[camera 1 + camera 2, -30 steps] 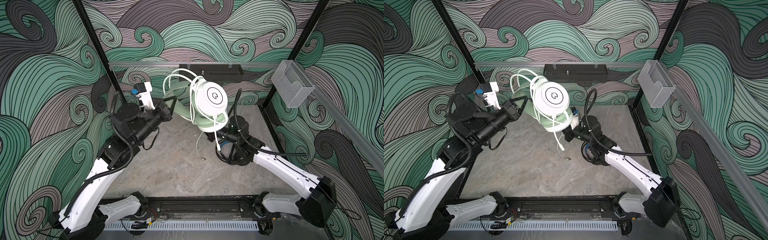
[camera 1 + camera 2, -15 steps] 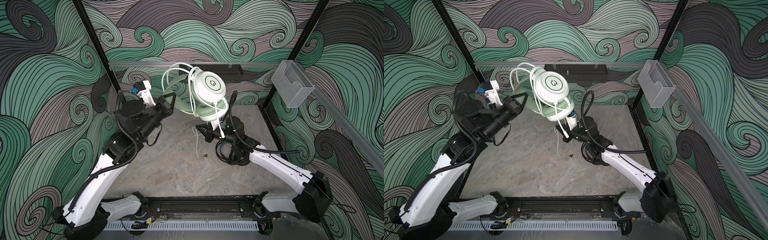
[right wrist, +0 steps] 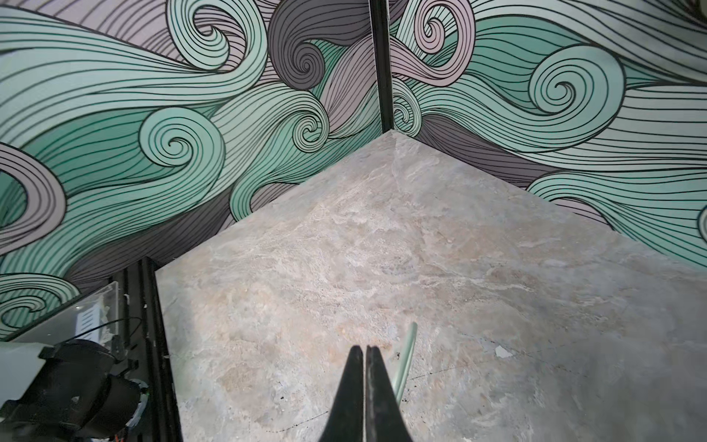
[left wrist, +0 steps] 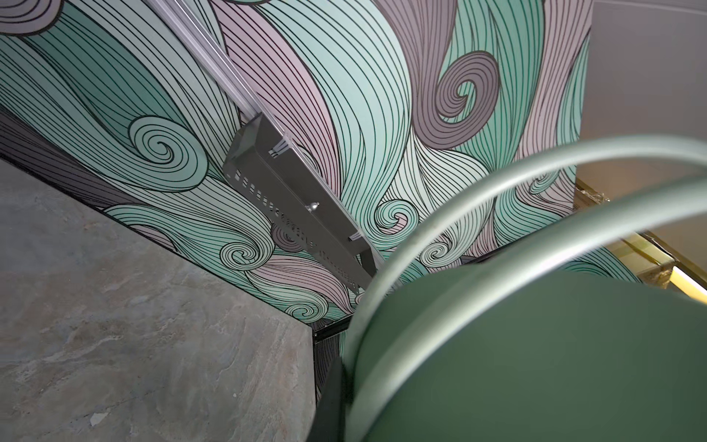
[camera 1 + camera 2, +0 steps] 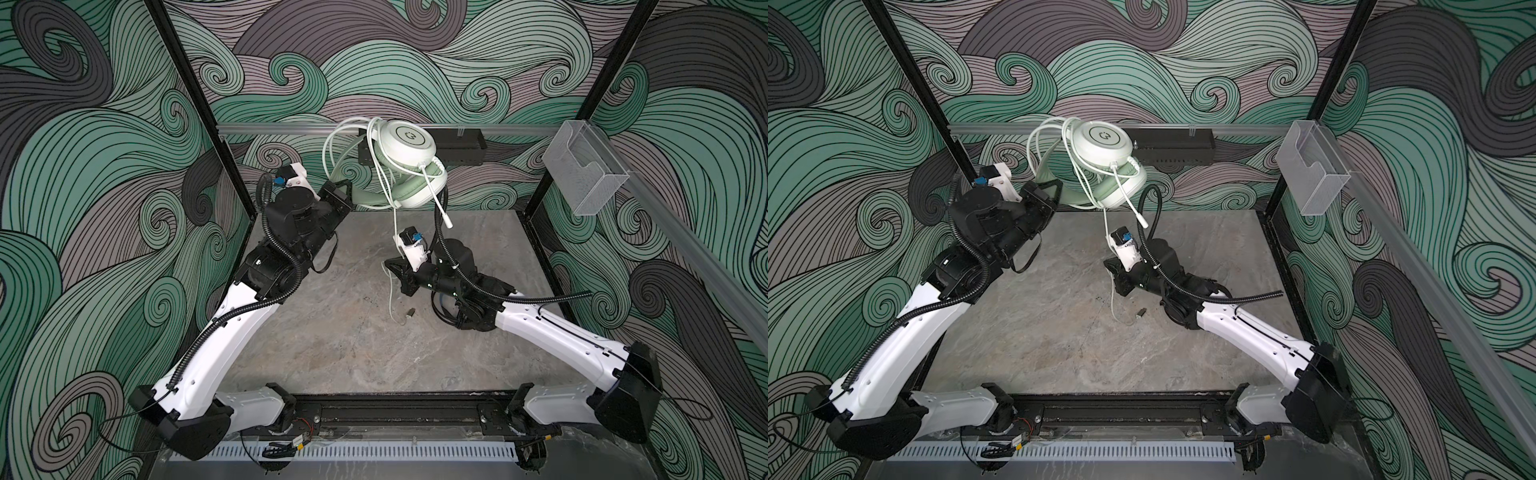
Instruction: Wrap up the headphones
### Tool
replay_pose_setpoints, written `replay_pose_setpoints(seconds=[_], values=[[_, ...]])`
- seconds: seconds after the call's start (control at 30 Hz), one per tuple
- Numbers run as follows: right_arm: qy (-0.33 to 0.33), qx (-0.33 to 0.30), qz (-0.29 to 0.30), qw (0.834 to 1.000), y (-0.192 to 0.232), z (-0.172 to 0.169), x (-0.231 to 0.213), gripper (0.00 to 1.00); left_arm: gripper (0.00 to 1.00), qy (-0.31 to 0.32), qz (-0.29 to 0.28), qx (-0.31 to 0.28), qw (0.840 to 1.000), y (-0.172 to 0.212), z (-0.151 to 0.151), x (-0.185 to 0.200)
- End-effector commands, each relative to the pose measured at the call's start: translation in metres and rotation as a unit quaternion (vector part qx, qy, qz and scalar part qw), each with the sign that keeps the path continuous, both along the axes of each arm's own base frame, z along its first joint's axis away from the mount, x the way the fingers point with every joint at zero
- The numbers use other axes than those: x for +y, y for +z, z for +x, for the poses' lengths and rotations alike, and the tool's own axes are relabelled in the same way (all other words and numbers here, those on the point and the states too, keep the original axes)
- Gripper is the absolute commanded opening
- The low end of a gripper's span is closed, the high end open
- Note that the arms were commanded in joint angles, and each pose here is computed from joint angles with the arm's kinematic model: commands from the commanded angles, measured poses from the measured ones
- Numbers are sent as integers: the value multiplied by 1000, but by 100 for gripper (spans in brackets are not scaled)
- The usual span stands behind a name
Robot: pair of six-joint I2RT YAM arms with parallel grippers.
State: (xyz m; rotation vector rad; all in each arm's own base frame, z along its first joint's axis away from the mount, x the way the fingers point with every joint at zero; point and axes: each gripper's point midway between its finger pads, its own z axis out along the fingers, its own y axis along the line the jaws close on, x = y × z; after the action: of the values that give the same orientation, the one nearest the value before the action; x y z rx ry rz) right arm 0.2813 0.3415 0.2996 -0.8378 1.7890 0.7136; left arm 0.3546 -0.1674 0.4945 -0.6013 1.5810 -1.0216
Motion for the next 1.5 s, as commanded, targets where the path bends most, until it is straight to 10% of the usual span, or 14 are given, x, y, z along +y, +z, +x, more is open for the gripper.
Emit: replay_pose_setpoints(seconds=[0.0, 0.93, 1.47], values=[[0, -14, -67, 998, -15, -10, -6, 0, 0, 65, -93, -82, 990, 66, -4, 38], [15, -88, -178, 980, 37, -58, -1, 0, 0, 226, 119, 25, 967, -25, 107, 62], [45, 62, -124, 989, 71, -58, -3, 0, 0, 199, 467, -57, 860, -40, 43, 34]])
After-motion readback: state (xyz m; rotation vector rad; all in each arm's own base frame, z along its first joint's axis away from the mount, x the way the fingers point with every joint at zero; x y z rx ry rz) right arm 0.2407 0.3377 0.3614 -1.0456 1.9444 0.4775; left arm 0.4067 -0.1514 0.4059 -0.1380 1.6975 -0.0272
